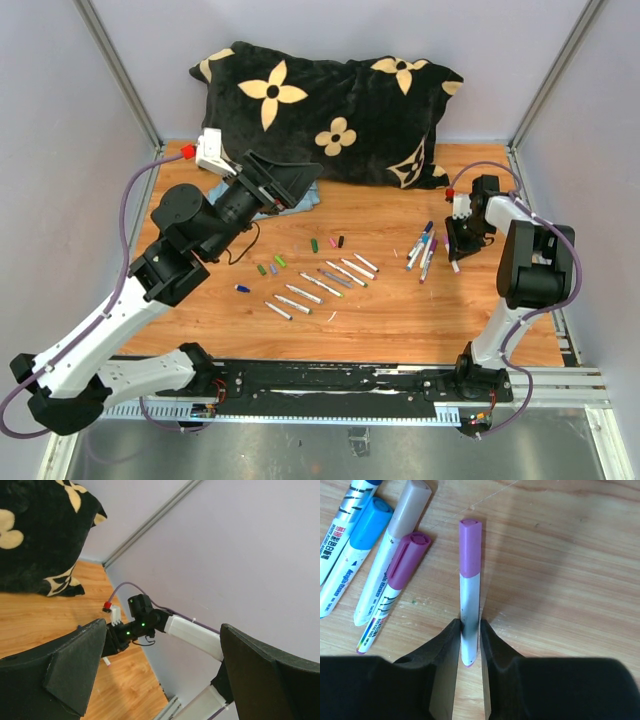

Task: Open the pen caps
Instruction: Pick up the pen from the center of the board.

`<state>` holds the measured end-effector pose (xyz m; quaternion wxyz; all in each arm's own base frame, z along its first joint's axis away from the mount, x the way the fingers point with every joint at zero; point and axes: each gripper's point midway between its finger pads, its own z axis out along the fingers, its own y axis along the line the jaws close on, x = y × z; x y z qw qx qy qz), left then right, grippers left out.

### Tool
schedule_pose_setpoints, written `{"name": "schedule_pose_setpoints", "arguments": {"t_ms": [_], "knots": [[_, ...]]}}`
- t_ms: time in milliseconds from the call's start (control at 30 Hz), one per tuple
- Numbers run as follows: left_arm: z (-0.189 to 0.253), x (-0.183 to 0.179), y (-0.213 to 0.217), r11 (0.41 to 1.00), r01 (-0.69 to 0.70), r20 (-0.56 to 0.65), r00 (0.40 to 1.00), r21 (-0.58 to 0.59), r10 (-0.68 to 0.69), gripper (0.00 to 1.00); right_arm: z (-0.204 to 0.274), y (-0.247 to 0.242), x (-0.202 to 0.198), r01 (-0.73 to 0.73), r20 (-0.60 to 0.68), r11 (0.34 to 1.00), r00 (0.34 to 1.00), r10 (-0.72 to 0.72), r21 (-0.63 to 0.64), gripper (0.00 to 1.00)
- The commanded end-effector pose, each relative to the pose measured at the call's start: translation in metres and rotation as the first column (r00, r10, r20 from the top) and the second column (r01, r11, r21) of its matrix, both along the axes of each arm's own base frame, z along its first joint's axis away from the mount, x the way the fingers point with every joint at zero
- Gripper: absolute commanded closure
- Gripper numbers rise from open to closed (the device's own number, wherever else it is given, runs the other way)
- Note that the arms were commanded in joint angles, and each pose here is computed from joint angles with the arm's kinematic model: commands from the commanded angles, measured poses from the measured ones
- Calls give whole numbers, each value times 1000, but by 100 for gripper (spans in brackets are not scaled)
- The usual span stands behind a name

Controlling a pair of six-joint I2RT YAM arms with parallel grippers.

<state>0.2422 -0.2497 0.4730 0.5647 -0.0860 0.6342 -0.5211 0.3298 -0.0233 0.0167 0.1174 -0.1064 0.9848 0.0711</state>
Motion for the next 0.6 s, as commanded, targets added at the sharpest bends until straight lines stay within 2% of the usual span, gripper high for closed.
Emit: {"name": "schedule_pose_setpoints", "arguments": {"t_ms": [0, 100, 200, 333, 567], "knots": [[-18, -1, 9, 996, -33, 88, 996, 83, 26, 1, -20, -6, -12, -42, -84, 997, 996, 37, -62, 77], [-55, -3, 20, 986, -72, 115, 992, 152, 55, 1, -17, -7, -11, -48, -81, 996, 996, 42, -74, 83], [-106, 2, 26, 967, -103, 74, 993, 234, 88, 1, -16, -8, -12, -50, -80, 995, 996, 44, -83, 90], [-165, 1, 20, 947, -59, 32, 998, 317, 51, 1, -12, -6, -11, -54, -74, 996, 996, 49, -69, 96], [-217, -10, -2, 963, 65, 19, 997, 262, -72, 1, 3, 2, -7, -63, -21, 998, 998, 62, -19, 99]]}}
